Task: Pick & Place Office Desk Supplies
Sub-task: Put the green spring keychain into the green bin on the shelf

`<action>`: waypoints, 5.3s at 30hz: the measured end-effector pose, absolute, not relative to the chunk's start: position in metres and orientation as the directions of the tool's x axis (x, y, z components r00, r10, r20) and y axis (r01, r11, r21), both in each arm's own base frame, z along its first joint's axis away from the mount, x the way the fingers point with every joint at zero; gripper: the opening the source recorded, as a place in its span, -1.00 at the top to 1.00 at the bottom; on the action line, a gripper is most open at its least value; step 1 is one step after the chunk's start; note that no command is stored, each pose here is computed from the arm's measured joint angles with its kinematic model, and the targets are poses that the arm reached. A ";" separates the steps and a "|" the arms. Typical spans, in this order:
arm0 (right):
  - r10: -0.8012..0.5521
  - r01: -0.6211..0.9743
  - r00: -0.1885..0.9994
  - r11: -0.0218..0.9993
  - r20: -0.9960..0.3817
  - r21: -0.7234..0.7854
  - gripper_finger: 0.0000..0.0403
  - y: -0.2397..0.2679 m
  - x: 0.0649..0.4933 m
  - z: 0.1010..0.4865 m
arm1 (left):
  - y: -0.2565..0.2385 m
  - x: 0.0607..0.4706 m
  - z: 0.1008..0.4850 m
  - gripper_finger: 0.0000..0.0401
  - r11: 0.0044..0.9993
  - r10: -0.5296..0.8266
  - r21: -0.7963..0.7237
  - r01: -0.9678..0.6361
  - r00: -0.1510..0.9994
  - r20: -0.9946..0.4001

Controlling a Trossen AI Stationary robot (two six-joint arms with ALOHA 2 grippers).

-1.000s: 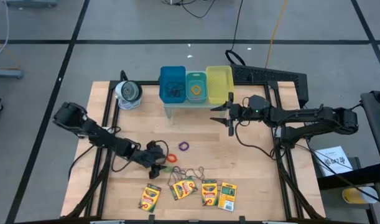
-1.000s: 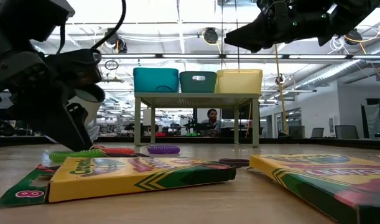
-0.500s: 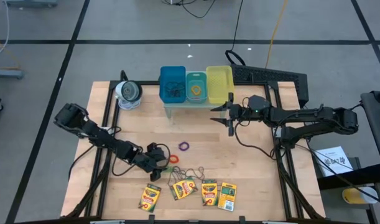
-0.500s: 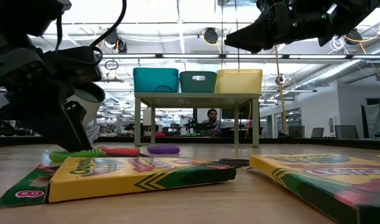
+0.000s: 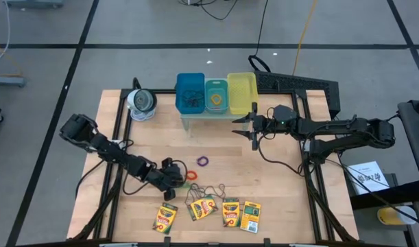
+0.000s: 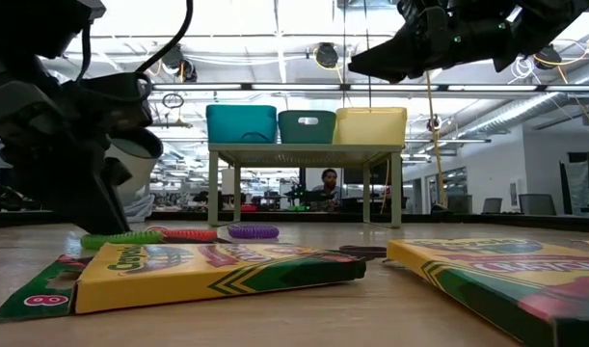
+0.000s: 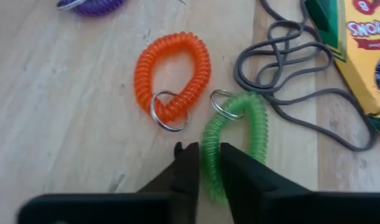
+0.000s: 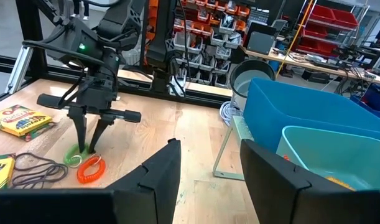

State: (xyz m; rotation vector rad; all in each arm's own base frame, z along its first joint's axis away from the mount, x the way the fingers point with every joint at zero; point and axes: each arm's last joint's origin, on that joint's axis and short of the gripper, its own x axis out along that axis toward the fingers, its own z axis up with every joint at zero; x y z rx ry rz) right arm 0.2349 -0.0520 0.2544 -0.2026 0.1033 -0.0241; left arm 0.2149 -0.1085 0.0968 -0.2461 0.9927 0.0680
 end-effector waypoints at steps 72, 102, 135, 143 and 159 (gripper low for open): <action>0.161 -0.160 0.987 0.950 0.021 0.267 -0.08 -0.037 0.292 0.204 | -0.030 0.302 0.237 0.87 0.834 0.220 0.544 -0.088 0.958 -0.182; 0.160 -0.164 0.986 0.964 0.037 0.208 0.93 -0.037 0.293 0.204 | -0.029 0.302 0.242 0.63 0.886 0.275 0.418 -0.201 0.953 -0.124; 0.154 -0.140 0.982 0.982 -0.108 0.128 0.95 -0.085 0.323 0.259 | -0.007 0.187 0.245 -0.11 0.814 0.579 0.054 -0.578 0.800 -0.160; 0.024 -0.018 0.993 0.998 -0.118 0.057 0.95 -0.128 0.318 0.284 | -0.003 0.170 0.202 -0.09 0.757 0.640 -0.092 -0.647 0.762 -0.095; -0.248 0.266 0.954 0.959 -0.168 0.098 0.93 -0.185 0.290 0.281 | -0.003 0.167 0.195 -0.09 0.751 0.639 -0.135 -0.646 0.763 -0.097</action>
